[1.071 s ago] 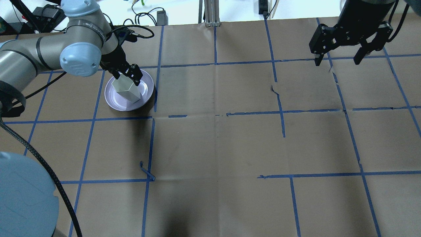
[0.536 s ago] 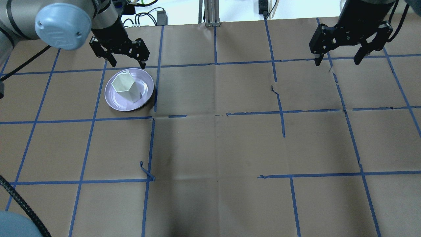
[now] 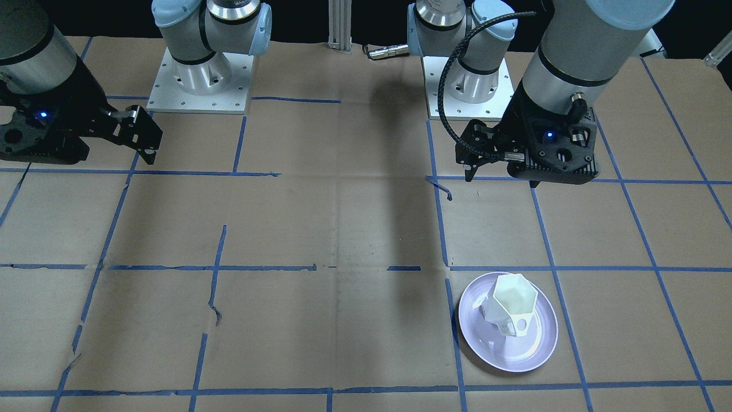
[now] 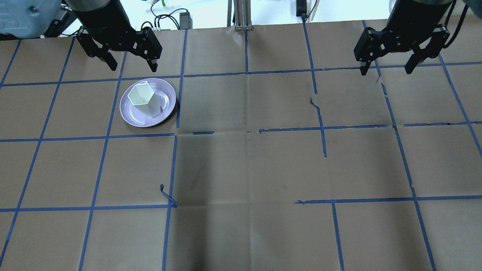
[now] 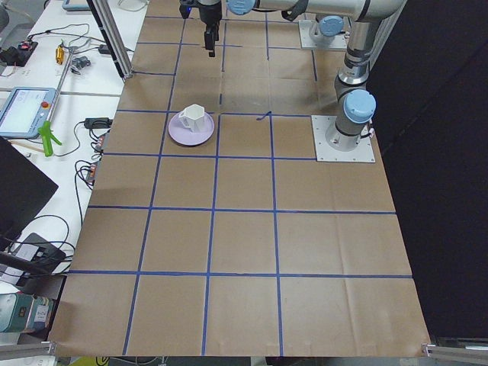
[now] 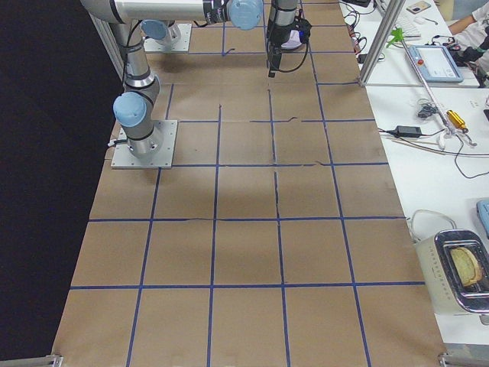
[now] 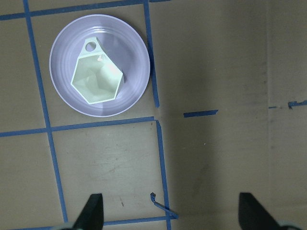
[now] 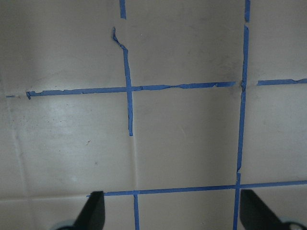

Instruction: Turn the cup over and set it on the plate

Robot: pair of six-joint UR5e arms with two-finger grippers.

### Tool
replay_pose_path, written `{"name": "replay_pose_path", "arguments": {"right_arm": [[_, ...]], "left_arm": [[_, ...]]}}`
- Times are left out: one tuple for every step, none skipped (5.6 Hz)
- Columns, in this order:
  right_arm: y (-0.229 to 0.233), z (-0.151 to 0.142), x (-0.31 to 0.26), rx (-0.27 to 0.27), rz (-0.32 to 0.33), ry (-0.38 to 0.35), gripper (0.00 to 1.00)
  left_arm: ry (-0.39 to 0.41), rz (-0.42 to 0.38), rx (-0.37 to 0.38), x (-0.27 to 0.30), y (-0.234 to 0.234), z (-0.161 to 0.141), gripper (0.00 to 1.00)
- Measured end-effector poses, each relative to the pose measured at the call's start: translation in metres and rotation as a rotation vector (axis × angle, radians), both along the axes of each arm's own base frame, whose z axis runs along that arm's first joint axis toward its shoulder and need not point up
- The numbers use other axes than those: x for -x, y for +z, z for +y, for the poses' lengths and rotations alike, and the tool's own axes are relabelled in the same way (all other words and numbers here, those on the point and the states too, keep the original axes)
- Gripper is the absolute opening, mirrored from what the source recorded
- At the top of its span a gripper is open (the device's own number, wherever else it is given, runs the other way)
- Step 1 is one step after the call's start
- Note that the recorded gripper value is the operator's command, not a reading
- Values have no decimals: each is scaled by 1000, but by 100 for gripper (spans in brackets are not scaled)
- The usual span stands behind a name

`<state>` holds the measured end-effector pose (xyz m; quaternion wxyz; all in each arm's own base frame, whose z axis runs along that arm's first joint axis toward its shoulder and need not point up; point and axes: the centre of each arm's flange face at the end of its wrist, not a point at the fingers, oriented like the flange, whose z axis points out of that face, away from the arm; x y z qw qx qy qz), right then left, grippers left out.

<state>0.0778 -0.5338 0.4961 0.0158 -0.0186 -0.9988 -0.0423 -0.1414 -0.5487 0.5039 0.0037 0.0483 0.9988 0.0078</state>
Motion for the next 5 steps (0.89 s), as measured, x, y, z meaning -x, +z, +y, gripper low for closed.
{"name": "replay_pose_path", "arguments": {"right_arm": [[0, 0, 0, 0, 0, 0, 100], [0, 0, 0, 0, 0, 0, 100], [0, 0, 0, 0, 0, 0, 100], [0, 0, 0, 0, 0, 0, 100], [0, 0, 0, 0, 0, 0, 100]], "left_arm": [[3, -1, 4, 0, -2, 12, 99], [6, 0, 15, 0, -5, 18, 99], [5, -2, 29, -1, -5, 22, 99], [6, -5, 37, -2, -3, 25, 99], [8, -6, 41, -3, -1, 28, 99]]}}
